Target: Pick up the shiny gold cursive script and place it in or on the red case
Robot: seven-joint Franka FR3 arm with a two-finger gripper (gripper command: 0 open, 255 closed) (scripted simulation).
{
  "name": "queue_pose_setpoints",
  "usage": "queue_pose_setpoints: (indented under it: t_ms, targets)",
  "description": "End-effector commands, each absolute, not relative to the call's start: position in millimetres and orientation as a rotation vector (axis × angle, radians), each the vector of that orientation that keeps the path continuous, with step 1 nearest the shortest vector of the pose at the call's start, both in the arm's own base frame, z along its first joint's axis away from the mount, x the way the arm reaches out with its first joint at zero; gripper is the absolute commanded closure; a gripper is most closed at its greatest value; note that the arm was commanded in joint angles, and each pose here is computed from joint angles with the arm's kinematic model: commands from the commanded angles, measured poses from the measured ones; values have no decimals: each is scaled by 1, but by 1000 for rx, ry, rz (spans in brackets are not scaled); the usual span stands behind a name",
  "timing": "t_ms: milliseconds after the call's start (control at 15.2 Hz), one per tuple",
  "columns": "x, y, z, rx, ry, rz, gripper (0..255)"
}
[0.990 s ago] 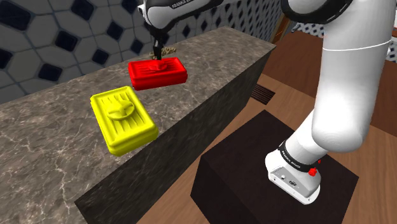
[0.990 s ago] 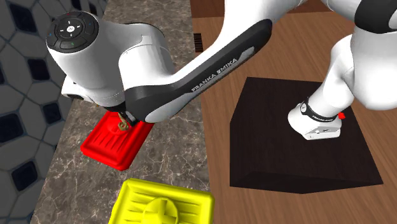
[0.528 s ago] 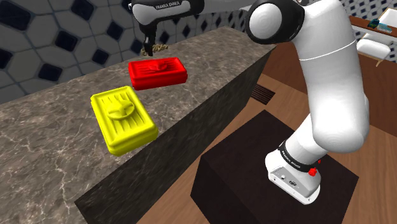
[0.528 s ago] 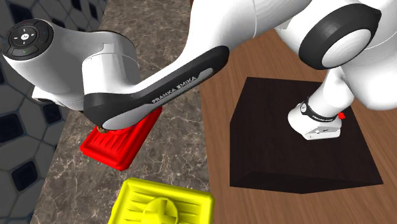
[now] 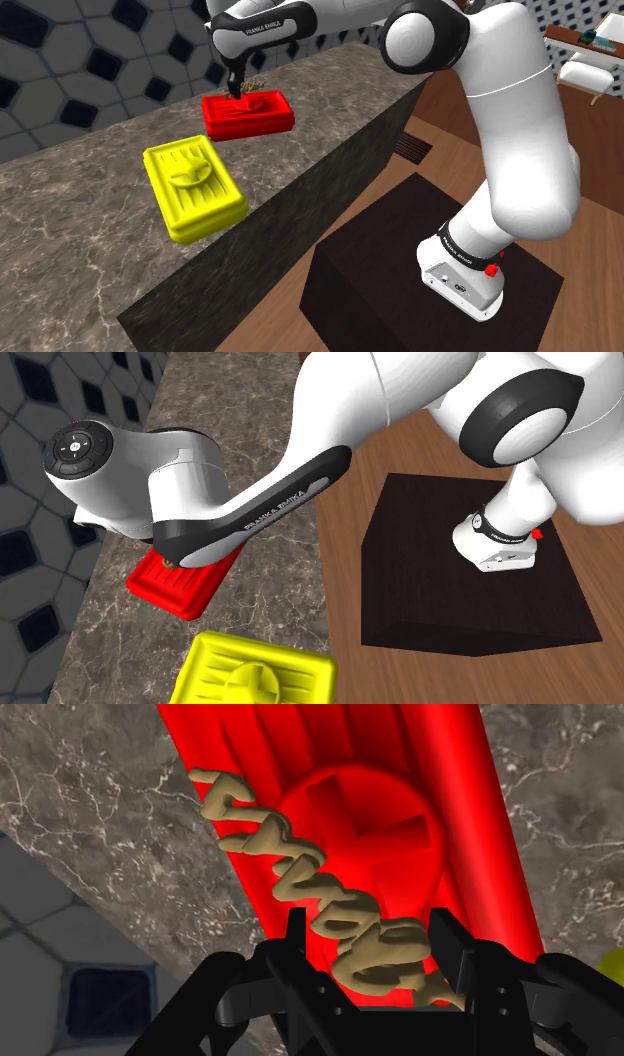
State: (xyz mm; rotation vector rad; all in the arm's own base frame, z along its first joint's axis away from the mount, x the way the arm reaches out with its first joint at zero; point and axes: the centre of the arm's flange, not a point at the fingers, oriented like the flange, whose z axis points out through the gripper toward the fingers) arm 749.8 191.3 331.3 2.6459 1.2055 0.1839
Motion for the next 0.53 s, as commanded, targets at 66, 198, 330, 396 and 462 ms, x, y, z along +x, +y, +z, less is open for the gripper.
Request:
queue_pose_setpoints:
  t_ms: [66, 198, 330, 396, 462]
  targets:
    - [750, 191, 316, 2646, 1205, 185, 255]
    - [750, 191, 309, 2646, 1205, 185, 255]
    - [750, 191, 309, 2646, 1205, 185, 255]
    - [750, 191, 309, 2646, 1205, 185, 255]
    - [750, 191, 309, 2646, 1205, 185, 255]
